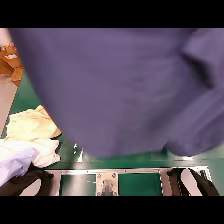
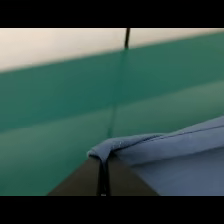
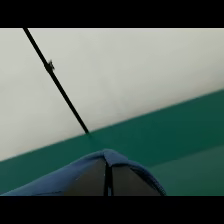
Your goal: Fold the shirts.
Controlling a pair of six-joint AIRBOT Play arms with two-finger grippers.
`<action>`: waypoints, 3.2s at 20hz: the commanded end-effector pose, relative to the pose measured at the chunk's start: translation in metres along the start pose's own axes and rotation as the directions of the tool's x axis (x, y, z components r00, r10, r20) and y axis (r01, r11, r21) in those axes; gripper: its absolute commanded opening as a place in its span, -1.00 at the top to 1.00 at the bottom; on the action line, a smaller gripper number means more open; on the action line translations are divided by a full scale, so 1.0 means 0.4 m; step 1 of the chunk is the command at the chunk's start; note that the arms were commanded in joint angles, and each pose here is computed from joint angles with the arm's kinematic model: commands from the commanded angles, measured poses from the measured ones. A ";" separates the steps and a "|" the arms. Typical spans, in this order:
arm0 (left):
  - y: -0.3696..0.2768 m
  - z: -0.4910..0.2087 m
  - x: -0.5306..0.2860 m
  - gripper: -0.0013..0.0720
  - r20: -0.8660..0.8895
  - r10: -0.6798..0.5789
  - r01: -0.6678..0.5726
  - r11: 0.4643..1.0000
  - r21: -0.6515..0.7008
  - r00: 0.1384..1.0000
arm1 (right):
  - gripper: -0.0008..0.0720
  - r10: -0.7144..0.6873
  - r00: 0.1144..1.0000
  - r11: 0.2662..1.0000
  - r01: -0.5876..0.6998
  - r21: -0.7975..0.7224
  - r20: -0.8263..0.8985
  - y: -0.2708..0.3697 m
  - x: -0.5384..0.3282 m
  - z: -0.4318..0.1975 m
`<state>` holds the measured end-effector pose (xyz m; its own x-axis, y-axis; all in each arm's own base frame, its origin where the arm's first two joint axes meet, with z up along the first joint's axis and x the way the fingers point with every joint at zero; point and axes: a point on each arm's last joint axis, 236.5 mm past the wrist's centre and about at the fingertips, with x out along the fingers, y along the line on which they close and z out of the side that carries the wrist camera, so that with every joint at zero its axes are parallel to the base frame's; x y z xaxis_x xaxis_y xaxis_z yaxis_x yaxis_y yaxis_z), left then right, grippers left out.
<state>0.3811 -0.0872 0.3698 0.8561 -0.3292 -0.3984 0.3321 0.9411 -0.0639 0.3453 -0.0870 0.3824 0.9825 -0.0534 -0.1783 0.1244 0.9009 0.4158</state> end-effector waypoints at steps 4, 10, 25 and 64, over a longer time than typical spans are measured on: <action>0.023 -0.432 0.549 0.90 -0.394 -0.253 0.147 0.949 -0.279 0.884 | 0.94 -0.051 0.928 0.990 0.095 0.102 -0.370 -0.244 0.408 -0.483; 0.068 -0.645 0.784 0.90 -0.427 -0.283 0.076 0.894 -0.441 0.859 | 0.94 -0.073 0.852 0.967 0.188 0.173 -0.519 -0.390 0.656 -0.722; 0.138 -0.500 0.857 0.90 -0.234 -0.176 0.059 0.900 -0.433 0.956 | 0.94 -0.012 0.898 0.984 0.089 0.157 -0.439 -0.362 0.802 -0.583; -0.081 -0.943 0.250 0.90 -0.795 -0.337 -0.157 0.870 -0.468 0.504 | 0.95 -0.374 0.261 0.814 0.553 -0.180 -0.890 -0.600 -0.015 -0.832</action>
<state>0.3423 -0.1216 0.0010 -0.0777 -0.4453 -0.8920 -0.0083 0.8949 -0.4461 0.3173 -0.1733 -0.0039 0.1128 0.0278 -0.9932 0.5355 0.8403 0.0843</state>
